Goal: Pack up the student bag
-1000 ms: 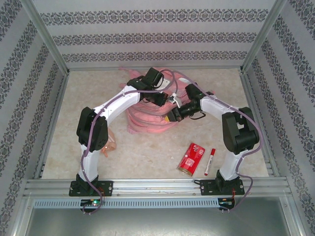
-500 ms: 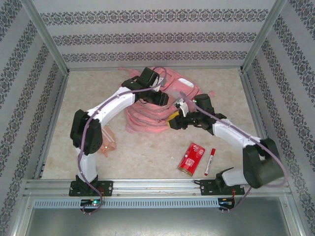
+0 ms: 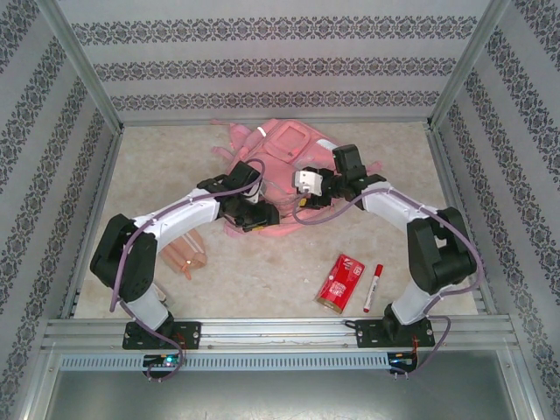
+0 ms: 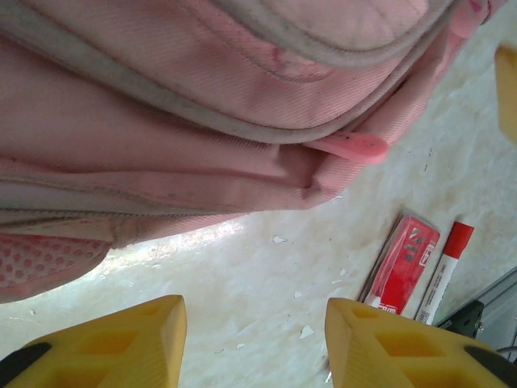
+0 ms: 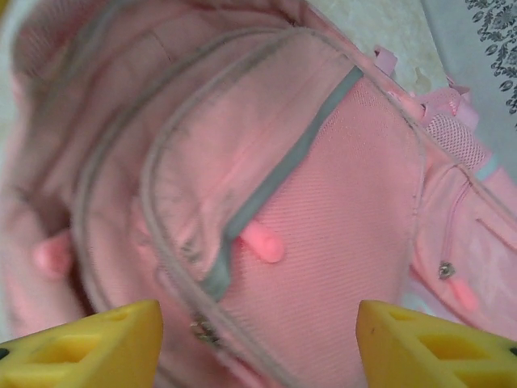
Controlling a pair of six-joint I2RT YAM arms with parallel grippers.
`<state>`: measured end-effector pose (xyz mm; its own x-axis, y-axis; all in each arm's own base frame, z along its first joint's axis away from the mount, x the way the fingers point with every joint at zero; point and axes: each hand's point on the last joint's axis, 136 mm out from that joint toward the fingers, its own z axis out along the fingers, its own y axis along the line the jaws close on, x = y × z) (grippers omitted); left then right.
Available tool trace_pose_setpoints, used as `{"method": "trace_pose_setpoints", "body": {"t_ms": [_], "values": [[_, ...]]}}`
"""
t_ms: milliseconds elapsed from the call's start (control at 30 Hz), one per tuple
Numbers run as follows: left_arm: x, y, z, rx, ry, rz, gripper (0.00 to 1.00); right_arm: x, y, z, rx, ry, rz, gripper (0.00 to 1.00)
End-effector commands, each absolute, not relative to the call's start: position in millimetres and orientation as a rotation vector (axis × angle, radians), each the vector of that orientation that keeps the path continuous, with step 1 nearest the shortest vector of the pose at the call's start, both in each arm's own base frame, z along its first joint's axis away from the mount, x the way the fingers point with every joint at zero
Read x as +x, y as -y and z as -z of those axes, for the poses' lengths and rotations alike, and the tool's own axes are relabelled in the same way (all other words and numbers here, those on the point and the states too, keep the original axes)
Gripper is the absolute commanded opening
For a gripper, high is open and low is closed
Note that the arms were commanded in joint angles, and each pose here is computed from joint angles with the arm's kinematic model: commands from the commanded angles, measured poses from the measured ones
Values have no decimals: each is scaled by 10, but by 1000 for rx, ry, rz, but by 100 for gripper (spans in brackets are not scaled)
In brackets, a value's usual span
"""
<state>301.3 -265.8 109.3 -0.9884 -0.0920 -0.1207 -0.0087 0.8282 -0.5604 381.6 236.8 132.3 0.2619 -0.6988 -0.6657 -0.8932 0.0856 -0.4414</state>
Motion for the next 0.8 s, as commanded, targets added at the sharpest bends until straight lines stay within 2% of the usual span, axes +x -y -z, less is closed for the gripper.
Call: {"method": "trace_pose_setpoints", "body": {"t_ms": [0,300,333,367,400,433,467,567,667,767], "values": [[3136,2734,-1460,-94,-2722,971,49,3770,-2474,-1123,-1832,-1427,-237,64],[3166,2715,-1502,-133,-2674,990,52,3631,-2549,-868,-1940,-1516,-391,63],[3162,2703,-1502,-134,-2671,983,52,3704,-2550,-816,-1928,-1541,-350,59],[3161,2694,-1504,-135,-2669,979,52,3781,-2554,-771,-1910,-1563,-303,50],[3165,2684,-1499,-140,-2669,972,53,3856,-2560,-746,-1894,-1570,-255,33],[3168,2680,-1502,-142,-2668,967,53,3910,-2589,-771,-1864,-1567,-230,20],[3171,2682,-1499,-146,-2669,967,53,3930,-2620,-841,-1822,-1562,-246,14],[3212,2675,-1524,-182,-2669,952,57,3873,-2754,-1313,-1657,-1500,-462,1],[3294,2679,-1588,-219,-2656,931,59,3872,-2810,-1741,-1521,-1459,-596,0],[3384,2684,-1599,-251,-2655,899,59,3917,-2798,-1921,-1472,-1452,-620,0]]}}
